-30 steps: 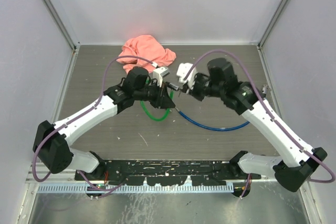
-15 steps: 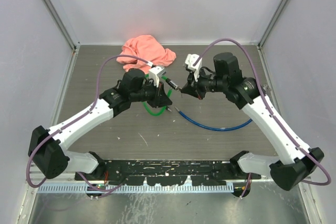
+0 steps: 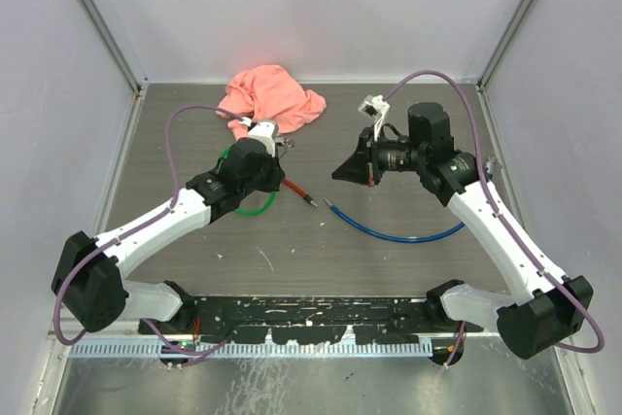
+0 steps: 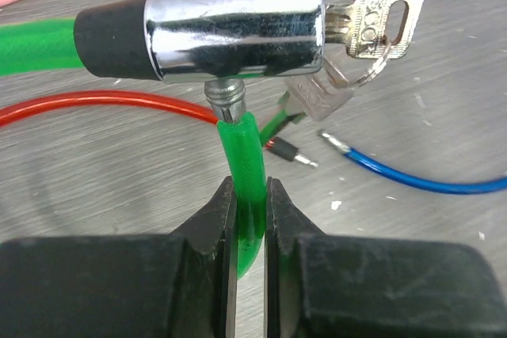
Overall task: Lock with the key
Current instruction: Lock the lock.
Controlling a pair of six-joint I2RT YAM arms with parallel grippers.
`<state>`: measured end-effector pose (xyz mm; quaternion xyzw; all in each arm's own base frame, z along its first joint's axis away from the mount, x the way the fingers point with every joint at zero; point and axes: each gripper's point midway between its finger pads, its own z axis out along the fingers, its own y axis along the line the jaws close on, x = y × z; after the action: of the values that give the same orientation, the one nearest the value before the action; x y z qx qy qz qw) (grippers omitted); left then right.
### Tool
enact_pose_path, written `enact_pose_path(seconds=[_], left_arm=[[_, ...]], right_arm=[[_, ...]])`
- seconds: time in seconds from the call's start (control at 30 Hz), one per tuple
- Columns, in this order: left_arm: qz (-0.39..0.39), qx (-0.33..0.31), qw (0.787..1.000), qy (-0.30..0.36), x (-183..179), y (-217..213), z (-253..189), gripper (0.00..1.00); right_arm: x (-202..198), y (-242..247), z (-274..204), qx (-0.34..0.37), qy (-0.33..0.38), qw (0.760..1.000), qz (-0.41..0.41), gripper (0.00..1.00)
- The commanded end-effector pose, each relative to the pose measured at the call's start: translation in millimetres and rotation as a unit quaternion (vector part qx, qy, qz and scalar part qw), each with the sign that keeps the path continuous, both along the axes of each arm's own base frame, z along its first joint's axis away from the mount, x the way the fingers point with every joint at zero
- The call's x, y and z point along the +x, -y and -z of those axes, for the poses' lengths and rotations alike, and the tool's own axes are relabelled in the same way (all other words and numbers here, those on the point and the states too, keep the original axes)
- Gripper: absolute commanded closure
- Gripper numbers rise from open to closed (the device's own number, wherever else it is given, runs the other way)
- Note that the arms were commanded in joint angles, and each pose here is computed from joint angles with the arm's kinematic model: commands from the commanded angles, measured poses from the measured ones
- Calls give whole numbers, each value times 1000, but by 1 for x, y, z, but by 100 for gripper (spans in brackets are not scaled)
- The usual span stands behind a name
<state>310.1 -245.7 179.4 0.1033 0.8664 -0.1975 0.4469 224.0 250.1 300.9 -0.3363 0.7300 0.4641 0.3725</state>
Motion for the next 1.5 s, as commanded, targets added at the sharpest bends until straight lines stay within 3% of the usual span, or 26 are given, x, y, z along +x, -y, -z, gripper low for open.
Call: enact_pose_path(seconds=[0.0, 0.1, 0.23, 0.3, 0.33, 0.43, 0.6, 0.9, 1.13, 1.47], left_arm=[[-67, -41, 990, 117, 27, -12, -59, 100], [-26, -50, 987, 153, 18, -3, -71, 100], [27, -44, 979, 197, -4, 7, -84, 100], [45, -44, 974, 220, -19, 11, -94, 100], [53, -41, 971, 230, -27, 14, -98, 100], [77, -38, 960, 267, -54, 24, -115, 100], [64, -31, 949, 308, -76, 32, -131, 100], [33, 5, 947, 319, -79, 48, -136, 100], [31, -5, 949, 315, -81, 57, -138, 100], [33, -13, 951, 307, -82, 65, -137, 100]], right_arm=[[-4, 0, -33, 42, 38, 998, 1, 99], [6, 17, -45, 7, 121, 992, 24, 97], [-1, 16, -56, 41, 169, 985, -11, 45], [-4, 10, -56, 65, 165, 984, -32, 27], [-3, 8, -56, 76, 159, 984, -37, 19], [-7, 3, -66, 118, 133, 982, -65, 13], [-16, -1, -78, 165, 96, 978, -84, 12], [-18, 2, -79, 138, 103, 982, -75, 18], [-3, -1, -56, 105, 109, 988, -38, 27], [0, -7, -51, 96, 116, 988, -34, 32]])
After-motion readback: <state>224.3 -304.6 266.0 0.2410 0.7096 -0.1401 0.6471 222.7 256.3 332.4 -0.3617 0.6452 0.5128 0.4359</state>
